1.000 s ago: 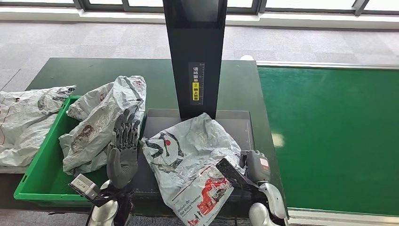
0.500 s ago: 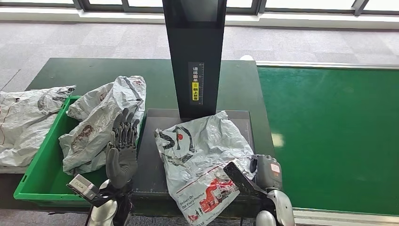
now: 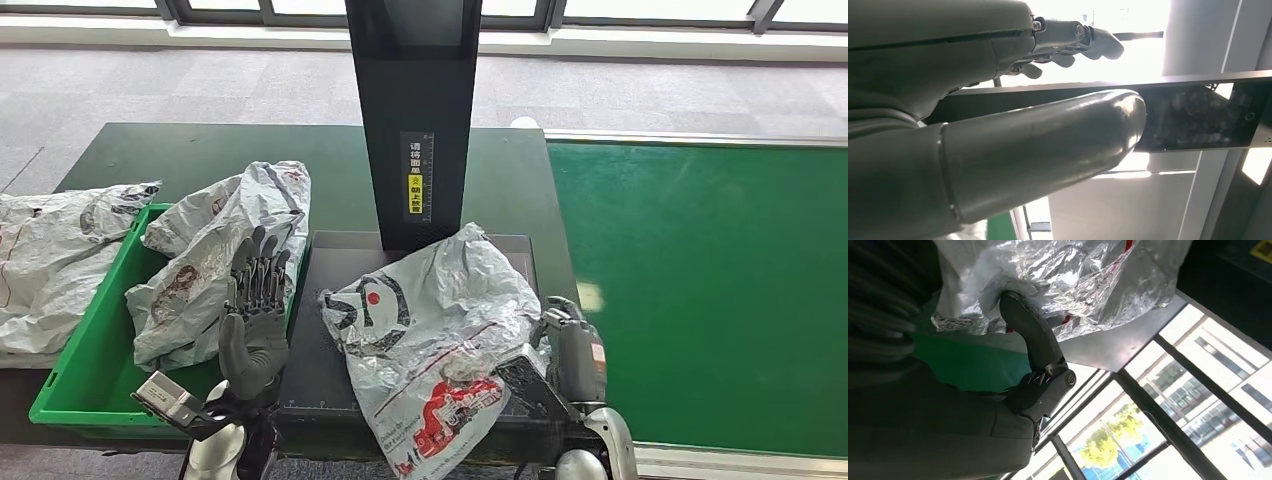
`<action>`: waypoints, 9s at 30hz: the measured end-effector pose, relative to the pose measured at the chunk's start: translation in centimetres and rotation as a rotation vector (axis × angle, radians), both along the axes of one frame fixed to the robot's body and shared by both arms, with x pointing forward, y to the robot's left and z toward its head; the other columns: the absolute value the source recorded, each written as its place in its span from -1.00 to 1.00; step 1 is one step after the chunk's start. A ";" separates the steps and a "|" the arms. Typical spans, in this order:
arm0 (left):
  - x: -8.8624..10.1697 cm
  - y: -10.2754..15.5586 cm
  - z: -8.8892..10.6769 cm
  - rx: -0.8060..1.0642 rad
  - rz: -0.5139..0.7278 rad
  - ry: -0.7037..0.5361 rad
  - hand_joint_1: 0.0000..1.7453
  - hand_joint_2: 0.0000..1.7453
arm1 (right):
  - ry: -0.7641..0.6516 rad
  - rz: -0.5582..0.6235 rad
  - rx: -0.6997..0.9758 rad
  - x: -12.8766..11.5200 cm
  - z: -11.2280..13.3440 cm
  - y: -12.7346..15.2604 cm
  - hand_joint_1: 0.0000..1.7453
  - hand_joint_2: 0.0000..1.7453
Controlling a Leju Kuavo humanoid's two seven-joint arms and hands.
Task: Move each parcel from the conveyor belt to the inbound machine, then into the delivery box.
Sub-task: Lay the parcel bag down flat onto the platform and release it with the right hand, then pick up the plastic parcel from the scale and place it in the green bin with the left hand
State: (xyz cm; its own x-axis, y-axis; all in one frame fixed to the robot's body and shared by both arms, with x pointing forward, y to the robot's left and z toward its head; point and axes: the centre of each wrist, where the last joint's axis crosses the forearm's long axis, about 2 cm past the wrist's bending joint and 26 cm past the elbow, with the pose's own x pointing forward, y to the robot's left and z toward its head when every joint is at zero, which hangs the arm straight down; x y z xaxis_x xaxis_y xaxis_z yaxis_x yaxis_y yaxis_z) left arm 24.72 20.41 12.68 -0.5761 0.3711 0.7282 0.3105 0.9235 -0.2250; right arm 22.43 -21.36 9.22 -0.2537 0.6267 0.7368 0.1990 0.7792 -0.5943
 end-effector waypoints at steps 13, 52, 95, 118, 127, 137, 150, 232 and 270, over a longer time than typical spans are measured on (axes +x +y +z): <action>-0.1 -0.1 0.0 -0.008 0.002 0.003 -1.00 -1.00 | -0.211 0.116 0.241 -0.1 2.3 -0.3 -1.00 -1.00; 0.3 -1.7 0.3 0.114 0.173 0.035 -1.00 -1.00 | -0.358 -0.069 0.361 -2.0 4.2 -3.4 -1.00 1.00; 1.7 -2.3 0.8 0.044 0.014 -0.006 -1.00 -1.00 | -0.367 0.029 0.240 3.6 5.4 0.7 -1.00 1.00; 4.0 -3.8 1.9 -0.007 0.055 -0.003 -1.00 -1.00 | -0.634 0.110 0.285 13.9 17.5 3.4 -1.00 1.00; 4.5 -4.5 2.3 -0.042 0.130 0.020 -1.00 -1.00 | -0.450 0.229 0.248 16.1 14.7 4.1 -1.00 1.00; 3.0 -4.5 0.2 -0.104 0.120 0.111 -1.00 -1.00 | -0.194 0.387 0.146 16.3 11.3 4.5 -1.00 1.00; 2.3 -4.5 -1.0 -0.102 0.098 0.147 -1.00 -1.00 | -0.121 0.404 0.070 14.6 8.5 2.3 -1.00 1.00; 9.1 -17.0 0.1 1.680 -0.454 -0.339 -1.00 1.00 | -0.605 0.963 0.303 0.1 12.0 3.6 -1.00 1.00; 7.8 -15.1 -3.3 1.761 -0.144 -0.293 1.00 1.00 | -0.602 0.859 0.301 -1.9 10.5 3.0 -1.00 1.00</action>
